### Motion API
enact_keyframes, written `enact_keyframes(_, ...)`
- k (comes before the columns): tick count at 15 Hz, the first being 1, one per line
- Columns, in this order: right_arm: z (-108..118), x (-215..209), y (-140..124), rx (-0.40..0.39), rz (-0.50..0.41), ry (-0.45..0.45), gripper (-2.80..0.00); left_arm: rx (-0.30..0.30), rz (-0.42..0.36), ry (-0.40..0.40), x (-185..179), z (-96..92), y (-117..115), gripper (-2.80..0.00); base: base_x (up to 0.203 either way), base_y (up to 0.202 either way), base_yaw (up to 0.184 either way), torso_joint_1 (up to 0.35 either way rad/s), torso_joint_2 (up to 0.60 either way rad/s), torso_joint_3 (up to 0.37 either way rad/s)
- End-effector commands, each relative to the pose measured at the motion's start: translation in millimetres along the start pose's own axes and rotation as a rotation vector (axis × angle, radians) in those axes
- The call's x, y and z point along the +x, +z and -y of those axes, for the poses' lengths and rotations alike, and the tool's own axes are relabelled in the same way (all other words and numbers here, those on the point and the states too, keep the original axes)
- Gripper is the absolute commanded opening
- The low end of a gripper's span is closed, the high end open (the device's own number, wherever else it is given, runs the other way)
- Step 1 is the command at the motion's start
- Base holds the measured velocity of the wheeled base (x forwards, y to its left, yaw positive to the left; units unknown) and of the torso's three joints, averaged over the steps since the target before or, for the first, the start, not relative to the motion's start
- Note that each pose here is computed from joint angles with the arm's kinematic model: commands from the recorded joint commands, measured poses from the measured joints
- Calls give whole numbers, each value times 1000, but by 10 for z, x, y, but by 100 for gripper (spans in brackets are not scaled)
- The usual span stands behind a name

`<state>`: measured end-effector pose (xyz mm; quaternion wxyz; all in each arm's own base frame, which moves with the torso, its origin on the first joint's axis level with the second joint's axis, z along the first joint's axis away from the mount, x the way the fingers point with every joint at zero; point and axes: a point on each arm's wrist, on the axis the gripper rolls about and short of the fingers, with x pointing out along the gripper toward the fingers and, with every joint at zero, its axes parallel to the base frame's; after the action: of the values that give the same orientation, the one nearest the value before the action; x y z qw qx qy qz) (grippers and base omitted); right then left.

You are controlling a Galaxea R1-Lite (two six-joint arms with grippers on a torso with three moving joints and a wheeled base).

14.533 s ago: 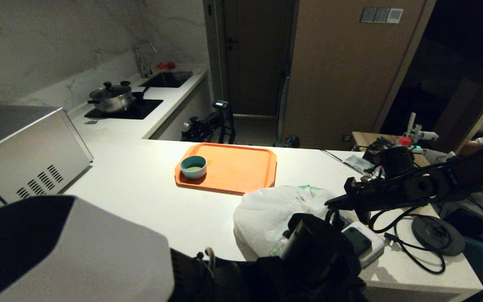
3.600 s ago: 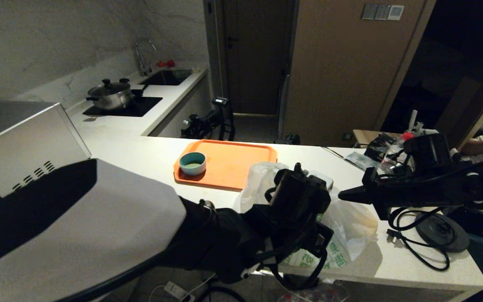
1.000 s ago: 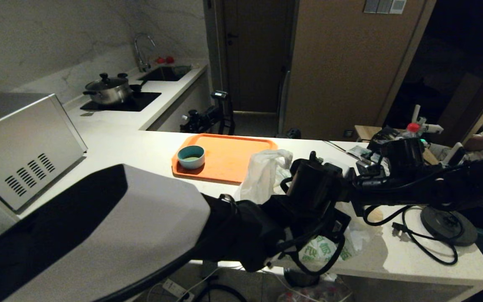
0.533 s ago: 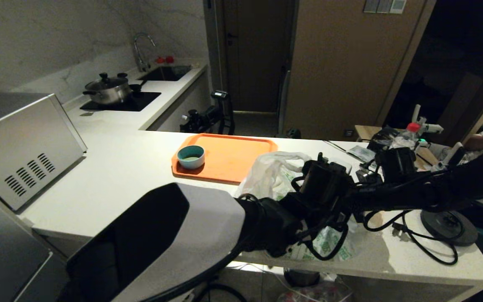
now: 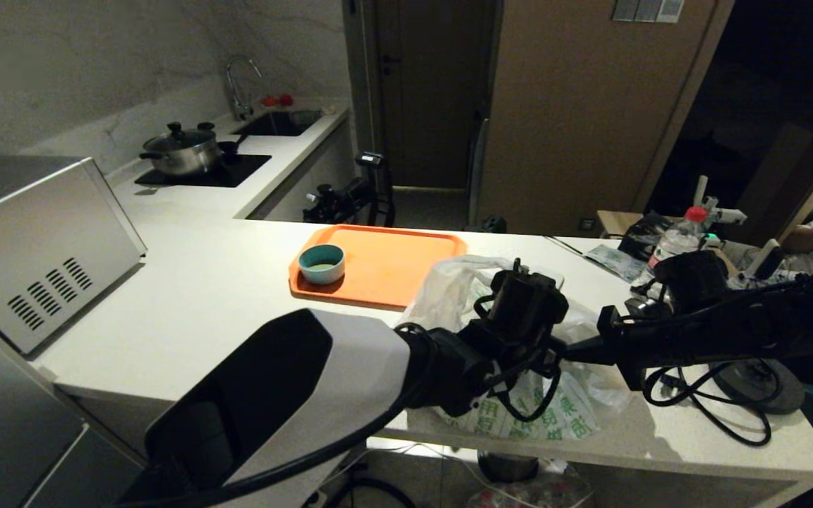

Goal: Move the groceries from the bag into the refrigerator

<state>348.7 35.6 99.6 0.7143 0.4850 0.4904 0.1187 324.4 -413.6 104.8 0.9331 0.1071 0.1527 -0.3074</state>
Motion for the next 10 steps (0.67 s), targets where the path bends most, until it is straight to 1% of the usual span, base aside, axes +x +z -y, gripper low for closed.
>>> enact_keyframes(1,23,-81,-15,14,13,0,-280,-2,-5,32,37,-41,-36,-280,0,0,0,0,0,0)
enact_keyframes(2,63,-114,-20,24,20,-8,-280,-5,-6,53,56,-83,-48,-280,0,0,0,0,0,0)
enact_keyframes(4,69,-211,-65,18,32,-3,-280,-9,-10,111,93,-183,-69,-280,0,0,0,0,0,0)
enact_keyframes(5,43,-256,-93,8,37,5,-280,-11,-11,137,101,-224,-69,-280,0,0,0,0,0,0)
enact_keyframes(7,-15,-314,-119,-9,42,25,-280,-21,-14,206,122,-368,-65,-280,0,0,0,0,0,0)
enact_keyframes(8,-30,-323,-123,-15,43,31,-280,-24,-14,222,126,-417,-59,-280,0,0,0,0,0,0)
enact_keyframes(10,-56,-325,-122,-23,44,39,-280,-38,-24,279,149,-639,-56,-280,0,0,0,0,0,0)
